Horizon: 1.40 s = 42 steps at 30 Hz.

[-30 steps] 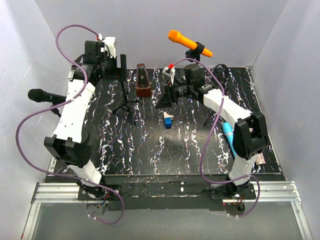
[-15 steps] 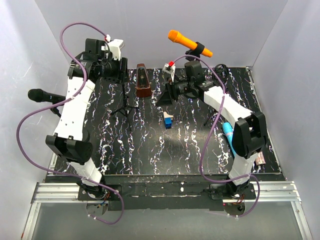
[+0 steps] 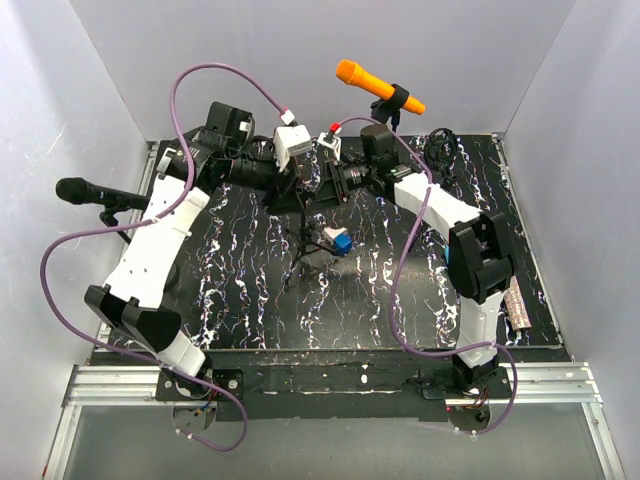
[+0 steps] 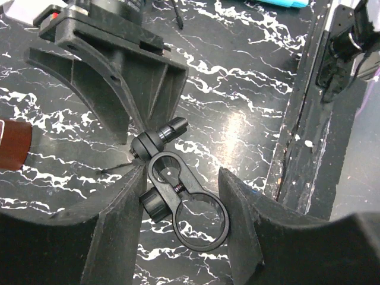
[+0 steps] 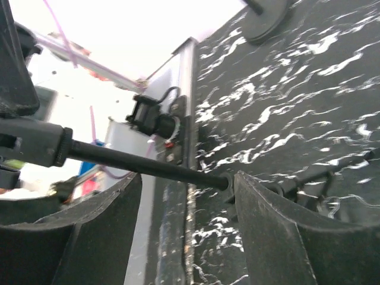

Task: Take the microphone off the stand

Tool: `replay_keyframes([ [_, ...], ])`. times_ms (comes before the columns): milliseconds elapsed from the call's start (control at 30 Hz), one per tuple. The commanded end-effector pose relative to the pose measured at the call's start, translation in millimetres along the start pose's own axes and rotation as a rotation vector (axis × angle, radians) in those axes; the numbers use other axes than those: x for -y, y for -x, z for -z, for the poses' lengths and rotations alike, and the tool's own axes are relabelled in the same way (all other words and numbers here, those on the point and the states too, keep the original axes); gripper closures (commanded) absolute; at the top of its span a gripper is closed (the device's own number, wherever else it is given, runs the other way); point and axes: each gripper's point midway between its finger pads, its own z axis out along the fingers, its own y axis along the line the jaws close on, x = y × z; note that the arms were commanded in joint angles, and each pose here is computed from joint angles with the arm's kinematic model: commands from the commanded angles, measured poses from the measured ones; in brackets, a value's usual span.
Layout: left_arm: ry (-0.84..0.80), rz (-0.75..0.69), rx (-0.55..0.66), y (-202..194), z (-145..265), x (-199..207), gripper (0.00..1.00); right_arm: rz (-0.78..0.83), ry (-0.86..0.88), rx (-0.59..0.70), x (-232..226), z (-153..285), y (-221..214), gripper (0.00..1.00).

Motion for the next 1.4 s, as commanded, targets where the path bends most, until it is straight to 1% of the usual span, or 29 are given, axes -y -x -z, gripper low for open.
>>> replay_keyframes([
  [0, -0.074, -0.222, 0.128, 27, 23, 30, 1.0, -0.077, 0.124, -0.003, -11, -3, -1, 0.31],
  [133, -0.07, -0.257, 0.1, 21, 21, 28, 1.0, -0.128, 0.06, 0.002, 7, -6, -13, 0.36],
  [200, -0.073, -0.271, 0.086, 17, 20, 28, 1.0, -0.111, 0.009, 0.0, 14, -5, -16, 0.36],
  [267, -0.075, -0.298, 0.071, 13, 20, 27, 1.0, -0.099, -0.007, -0.01, 16, -3, -19, 0.36],
  [500, -0.064, -0.319, 0.07, 11, 18, 24, 1.0, -0.192, -0.041, -0.057, 33, -5, -42, 0.38],
  [600, -0.063, -0.307, 0.072, 10, 17, 24, 1.0, -0.21, -0.021, -0.052, 35, -6, -43, 0.38],
  [733, -0.059, -0.305, 0.078, 11, 15, 22, 1.0, -0.216, 0.017, -0.044, 38, -11, -40, 0.42],
  [900, -0.057, -0.305, 0.084, 12, 13, 21, 1.0, -0.233, 0.06, -0.047, 42, -15, -43, 0.51],
  [1067, -0.052, -0.313, 0.085, 11, 13, 20, 1.0, -0.239, 0.102, -0.037, 42, -17, -40, 0.58],
  [1200, -0.05, -0.312, 0.086, 11, 13, 20, 1.0, -0.219, 0.141, -0.044, 34, -19, -36, 0.6],
  [1267, -0.048, -0.313, 0.081, 8, 11, 18, 1.0, -0.211, 0.166, -0.059, 30, -21, -38, 0.71],
  [1367, -0.022, -0.315, 0.078, 7, 11, 14, 1.0, -0.195, 0.196, -0.079, 24, -21, -42, 0.93],
])
